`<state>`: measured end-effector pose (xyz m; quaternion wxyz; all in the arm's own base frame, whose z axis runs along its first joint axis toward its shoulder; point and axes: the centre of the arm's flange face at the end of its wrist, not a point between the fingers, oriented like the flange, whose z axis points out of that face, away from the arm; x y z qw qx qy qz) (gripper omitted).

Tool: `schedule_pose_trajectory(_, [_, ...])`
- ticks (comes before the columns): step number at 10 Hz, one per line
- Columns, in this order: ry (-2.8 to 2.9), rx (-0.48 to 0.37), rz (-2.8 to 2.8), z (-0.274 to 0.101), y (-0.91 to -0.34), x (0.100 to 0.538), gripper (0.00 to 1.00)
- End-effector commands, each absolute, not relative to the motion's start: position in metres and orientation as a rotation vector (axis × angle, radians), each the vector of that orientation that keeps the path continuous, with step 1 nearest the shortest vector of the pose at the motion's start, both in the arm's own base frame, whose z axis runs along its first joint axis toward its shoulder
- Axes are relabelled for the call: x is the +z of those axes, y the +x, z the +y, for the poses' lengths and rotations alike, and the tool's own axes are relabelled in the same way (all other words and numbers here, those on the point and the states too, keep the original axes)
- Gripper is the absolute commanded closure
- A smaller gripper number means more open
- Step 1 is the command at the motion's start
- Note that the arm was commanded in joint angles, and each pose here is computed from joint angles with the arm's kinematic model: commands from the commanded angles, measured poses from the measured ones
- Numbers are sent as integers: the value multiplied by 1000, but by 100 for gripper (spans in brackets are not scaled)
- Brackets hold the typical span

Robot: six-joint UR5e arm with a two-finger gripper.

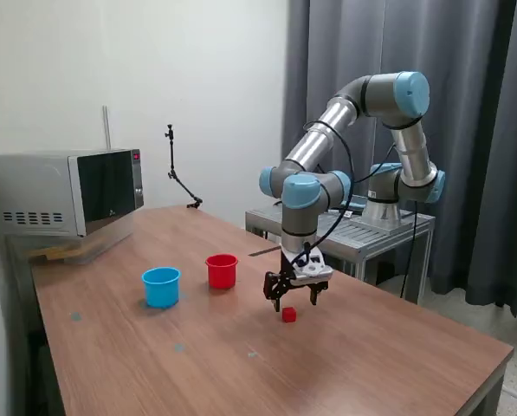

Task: Place red objects in the red bin, and blue objects in the blue bin.

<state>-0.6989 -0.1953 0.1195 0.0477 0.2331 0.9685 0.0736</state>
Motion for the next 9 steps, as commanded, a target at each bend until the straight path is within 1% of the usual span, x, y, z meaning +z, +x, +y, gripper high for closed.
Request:
schedule_pose_trajectory(1, [719, 222, 2952, -191, -700, 119, 0])
schedule_pose_trajectory(5, [631, 214, 2965, -192, -705, 103, 0])
schedule_pose_trajectory(9, [632, 211, 2971, -192, -708, 104, 0])
